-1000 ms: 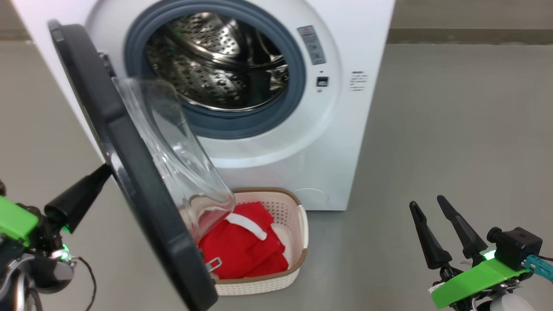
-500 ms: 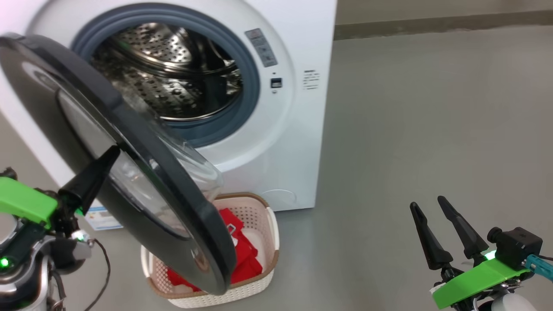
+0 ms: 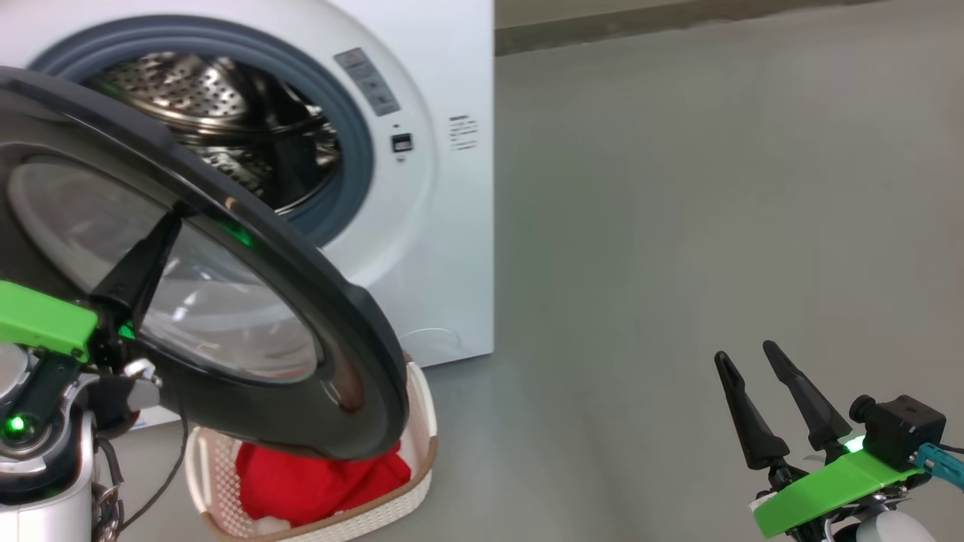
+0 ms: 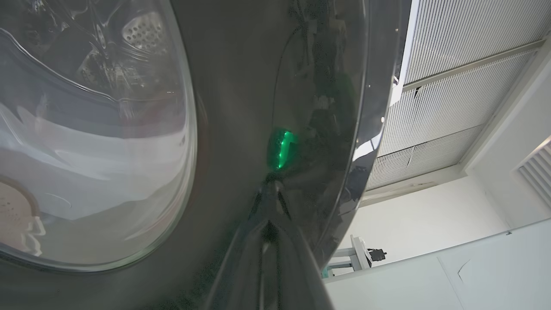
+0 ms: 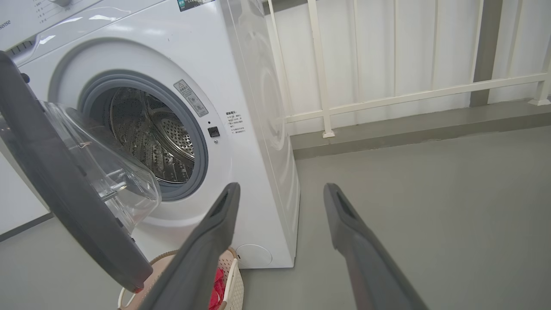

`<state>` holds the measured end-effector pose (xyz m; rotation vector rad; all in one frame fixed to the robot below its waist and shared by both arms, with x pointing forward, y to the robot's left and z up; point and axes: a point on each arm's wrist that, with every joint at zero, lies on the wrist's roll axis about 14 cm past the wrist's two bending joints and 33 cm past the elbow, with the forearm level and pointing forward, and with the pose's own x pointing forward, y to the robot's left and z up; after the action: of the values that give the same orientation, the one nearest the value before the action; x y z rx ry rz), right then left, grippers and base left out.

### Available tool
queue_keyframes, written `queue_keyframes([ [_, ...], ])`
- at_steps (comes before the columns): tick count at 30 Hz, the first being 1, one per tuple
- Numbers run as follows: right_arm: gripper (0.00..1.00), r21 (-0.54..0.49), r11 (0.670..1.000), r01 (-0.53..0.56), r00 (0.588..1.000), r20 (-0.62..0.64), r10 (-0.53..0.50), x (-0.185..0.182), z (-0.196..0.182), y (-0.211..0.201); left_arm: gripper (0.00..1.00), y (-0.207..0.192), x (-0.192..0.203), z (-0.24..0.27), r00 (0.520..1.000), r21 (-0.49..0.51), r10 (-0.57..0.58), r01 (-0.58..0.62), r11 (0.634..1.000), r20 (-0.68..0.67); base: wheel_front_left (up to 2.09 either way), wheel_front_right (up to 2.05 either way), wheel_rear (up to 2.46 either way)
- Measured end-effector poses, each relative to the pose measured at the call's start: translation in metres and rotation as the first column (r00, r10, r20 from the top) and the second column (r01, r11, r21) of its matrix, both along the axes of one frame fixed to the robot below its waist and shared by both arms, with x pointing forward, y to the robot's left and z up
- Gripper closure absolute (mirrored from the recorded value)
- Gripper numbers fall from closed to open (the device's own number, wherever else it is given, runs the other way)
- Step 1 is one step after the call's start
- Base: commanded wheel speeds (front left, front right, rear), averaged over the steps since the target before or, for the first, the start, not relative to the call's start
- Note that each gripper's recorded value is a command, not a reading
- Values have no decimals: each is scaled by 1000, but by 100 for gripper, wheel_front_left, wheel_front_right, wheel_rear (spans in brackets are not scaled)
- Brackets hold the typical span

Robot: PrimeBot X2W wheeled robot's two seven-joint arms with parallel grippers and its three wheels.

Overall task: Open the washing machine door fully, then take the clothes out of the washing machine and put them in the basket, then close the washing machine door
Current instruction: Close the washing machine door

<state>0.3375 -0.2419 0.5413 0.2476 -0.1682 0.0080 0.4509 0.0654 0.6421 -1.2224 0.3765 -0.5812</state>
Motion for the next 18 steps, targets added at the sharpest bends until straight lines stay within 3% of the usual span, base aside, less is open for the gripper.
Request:
queue_keyframes([
  [18, 0, 3, 991, 135, 990, -36, -135, -27, -10, -37, 100, -40, 43, -15, 1000, -4, -8, 8, 1000, -18, 0, 0, 0],
])
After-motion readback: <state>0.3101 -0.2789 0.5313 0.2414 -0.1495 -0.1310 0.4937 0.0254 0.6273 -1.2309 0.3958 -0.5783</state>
